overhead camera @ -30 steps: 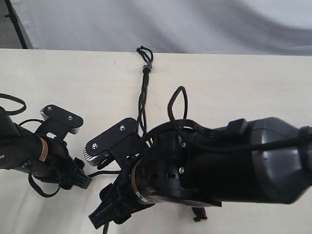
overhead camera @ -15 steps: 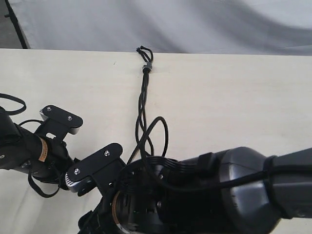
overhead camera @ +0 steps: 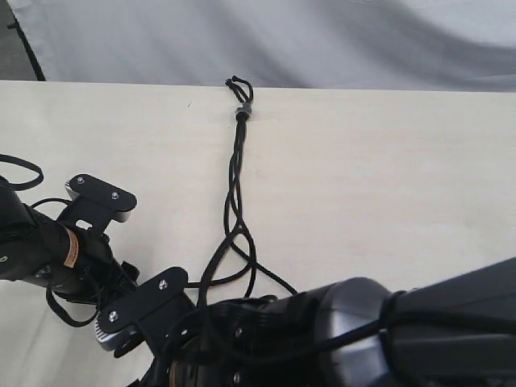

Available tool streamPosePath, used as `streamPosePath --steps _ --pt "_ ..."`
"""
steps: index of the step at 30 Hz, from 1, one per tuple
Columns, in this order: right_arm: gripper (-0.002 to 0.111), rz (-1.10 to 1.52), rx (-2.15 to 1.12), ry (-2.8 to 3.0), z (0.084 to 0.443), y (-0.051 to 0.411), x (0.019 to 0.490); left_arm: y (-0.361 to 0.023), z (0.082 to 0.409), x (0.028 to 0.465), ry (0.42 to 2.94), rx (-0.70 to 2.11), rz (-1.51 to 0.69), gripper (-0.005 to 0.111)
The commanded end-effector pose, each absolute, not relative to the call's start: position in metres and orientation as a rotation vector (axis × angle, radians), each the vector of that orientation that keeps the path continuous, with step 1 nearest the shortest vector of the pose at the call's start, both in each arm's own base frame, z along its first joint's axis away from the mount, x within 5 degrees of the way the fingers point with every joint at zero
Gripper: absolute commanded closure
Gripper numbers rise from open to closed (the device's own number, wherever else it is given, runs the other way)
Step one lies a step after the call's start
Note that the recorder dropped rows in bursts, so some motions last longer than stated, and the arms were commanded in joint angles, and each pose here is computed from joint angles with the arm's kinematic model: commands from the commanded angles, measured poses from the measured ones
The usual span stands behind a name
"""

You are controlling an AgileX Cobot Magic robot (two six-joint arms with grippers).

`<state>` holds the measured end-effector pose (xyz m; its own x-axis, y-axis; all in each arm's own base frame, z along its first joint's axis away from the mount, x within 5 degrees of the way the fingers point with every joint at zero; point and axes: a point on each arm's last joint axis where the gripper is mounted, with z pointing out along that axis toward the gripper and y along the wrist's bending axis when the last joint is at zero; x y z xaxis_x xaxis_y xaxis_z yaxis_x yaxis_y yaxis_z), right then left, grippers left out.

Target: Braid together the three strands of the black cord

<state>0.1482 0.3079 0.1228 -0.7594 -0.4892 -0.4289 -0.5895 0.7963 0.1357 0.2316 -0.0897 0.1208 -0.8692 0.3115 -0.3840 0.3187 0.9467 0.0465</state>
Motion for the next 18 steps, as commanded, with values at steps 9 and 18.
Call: streamPosePath --steps 9,18 --pt "0.109 0.155 -0.922 2.579 0.139 0.293 0.149 -0.086 0.120 0.228 2.743 0.425 -0.003 0.045" --pt "0.109 -0.219 -0.836 2.413 0.200 0.237 0.193 -0.084 0.120 0.226 2.762 0.425 0.014 0.045"
